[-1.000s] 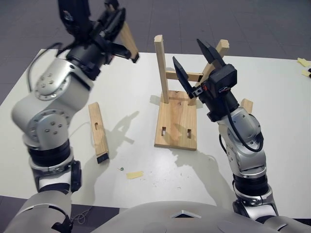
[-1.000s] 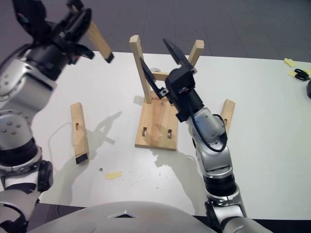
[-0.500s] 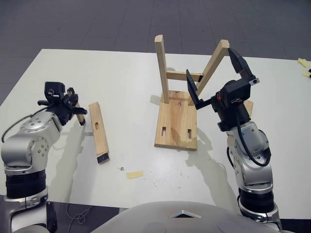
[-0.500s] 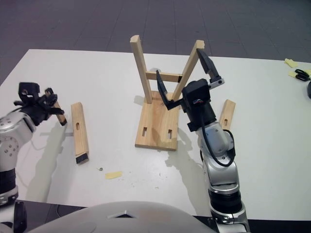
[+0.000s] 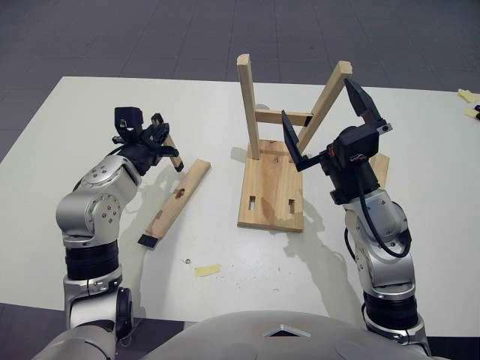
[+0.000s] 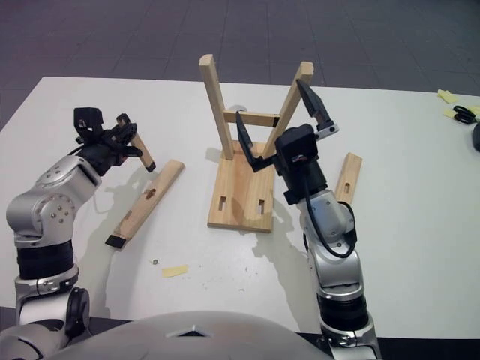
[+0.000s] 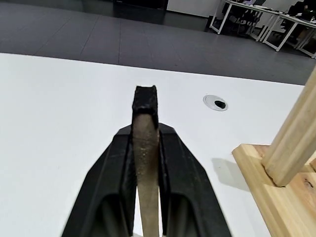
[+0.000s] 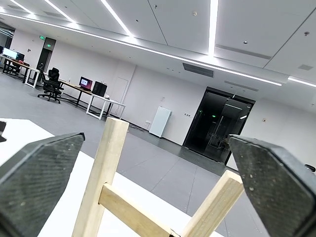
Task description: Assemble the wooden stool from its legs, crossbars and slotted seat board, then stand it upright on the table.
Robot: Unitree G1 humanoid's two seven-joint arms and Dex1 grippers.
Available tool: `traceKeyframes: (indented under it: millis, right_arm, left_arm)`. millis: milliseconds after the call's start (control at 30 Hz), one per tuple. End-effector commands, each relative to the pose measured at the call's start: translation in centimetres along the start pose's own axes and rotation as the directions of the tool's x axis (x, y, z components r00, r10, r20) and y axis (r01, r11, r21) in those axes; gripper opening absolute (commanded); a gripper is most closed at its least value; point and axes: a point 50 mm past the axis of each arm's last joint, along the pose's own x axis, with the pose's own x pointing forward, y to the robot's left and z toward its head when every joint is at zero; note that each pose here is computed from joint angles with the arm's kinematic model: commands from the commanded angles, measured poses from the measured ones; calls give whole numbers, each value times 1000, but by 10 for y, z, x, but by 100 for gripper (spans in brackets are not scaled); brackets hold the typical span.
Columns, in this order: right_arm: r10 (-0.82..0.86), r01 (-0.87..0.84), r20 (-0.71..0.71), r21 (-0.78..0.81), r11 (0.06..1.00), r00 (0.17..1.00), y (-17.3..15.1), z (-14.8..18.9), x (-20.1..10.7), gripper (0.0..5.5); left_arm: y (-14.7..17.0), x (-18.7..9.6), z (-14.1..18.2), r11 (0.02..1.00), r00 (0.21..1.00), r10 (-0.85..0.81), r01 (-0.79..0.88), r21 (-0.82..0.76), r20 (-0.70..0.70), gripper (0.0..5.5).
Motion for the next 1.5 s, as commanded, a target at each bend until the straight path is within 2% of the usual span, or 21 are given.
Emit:
traceKeyframes:
  millis: [33,100,200,433,600,967,1233,1500]
  right_arm:
    - [6,-6,-25,5,1000,1000,2,-3,-3,540]
    - [5,-5,-32,4,1000,999,2,-4,-5,540]
    - [-8,8,-46,0,1000,999,1,-5,-9,540]
    - [-7,6,-58,-18,1000,998,-2,-8,-12,540]
    - [1,-3,-66,-28,1000,998,-6,-9,-14,540]
    - [26,-27,-67,-20,999,997,-7,-11,-13,540]
    - [37,-39,-67,-31,999,997,-9,-11,-11,540]
    - [47,-50,-67,-41,998,997,-12,-13,-8,540]
  left_arm:
    - [12,-15,46,997,972,44,-58,55,233,41]
    - [6,-26,52,999,963,-8,-6,53,268,41]
    - [-5,-39,40,996,969,-89,87,19,229,41]
    - [10,-59,4,993,995,-69,75,-90,70,41]
    - [7,-72,-21,980,996,-88,85,-180,-9,41]
    - [9,-63,-23,978,999,-47,52,-200,26,41]
    - [11,-67,-37,982,999,-42,37,-184,-27,41]
    - [15,-58,-48,986,998,-54,46,-162,-45,41]
